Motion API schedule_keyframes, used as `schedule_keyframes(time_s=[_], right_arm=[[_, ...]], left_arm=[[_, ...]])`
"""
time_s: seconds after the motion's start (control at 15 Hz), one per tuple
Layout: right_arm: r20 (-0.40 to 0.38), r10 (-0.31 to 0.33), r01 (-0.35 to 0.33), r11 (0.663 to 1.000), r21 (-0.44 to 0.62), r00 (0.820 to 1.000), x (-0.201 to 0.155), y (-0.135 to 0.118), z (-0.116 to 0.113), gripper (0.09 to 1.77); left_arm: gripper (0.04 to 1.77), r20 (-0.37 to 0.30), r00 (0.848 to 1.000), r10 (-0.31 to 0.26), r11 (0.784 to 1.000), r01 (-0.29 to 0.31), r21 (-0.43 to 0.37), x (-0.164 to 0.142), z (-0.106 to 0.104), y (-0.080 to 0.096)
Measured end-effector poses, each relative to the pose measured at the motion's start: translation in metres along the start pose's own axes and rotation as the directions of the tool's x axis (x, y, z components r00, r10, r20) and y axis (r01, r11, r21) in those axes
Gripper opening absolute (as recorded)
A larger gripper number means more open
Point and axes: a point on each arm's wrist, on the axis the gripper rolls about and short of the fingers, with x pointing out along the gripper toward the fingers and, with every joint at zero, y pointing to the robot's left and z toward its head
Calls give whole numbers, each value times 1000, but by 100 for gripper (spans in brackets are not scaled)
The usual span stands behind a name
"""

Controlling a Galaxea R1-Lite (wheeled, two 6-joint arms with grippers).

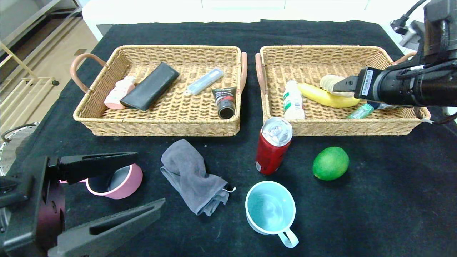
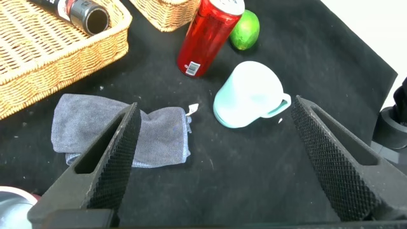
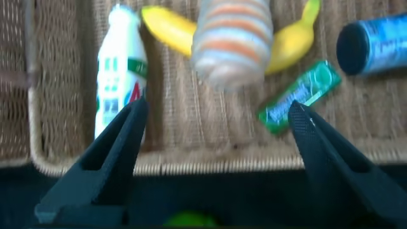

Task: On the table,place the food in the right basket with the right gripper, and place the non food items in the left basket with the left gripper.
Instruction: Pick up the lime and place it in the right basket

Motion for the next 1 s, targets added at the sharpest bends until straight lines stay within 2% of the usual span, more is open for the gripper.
schedule_keyframes(time_s=[0.2, 0.4, 0.6, 0.87, 1.0], right_arm=[[-84, -2, 0, 1000, -30, 996, -24, 2, -8, 165], [-171, -7, -2, 998, -55, 985, -38, 2, -22, 167], [-214, -12, 7, 1000, -25, 977, -43, 9, -36, 168], [-279, 18, -33, 998, -51, 960, -45, 26, -59, 169], [-315, 4, -28, 997, -73, 949, -40, 29, -70, 170]], left_arm=[[172, 0, 1000, 0, 1000, 0, 0, 0, 0, 0], [172, 4, 1000, 0, 1000, 0, 1, -1, 1, 0], [172, 7, 1000, 0, 1000, 0, 3, -1, 1, 0], [172, 5, 1000, 2, 1000, -2, 2, -1, 1, 0], [172, 9, 1000, 3, 1000, -3, 4, -2, 1, 0]])
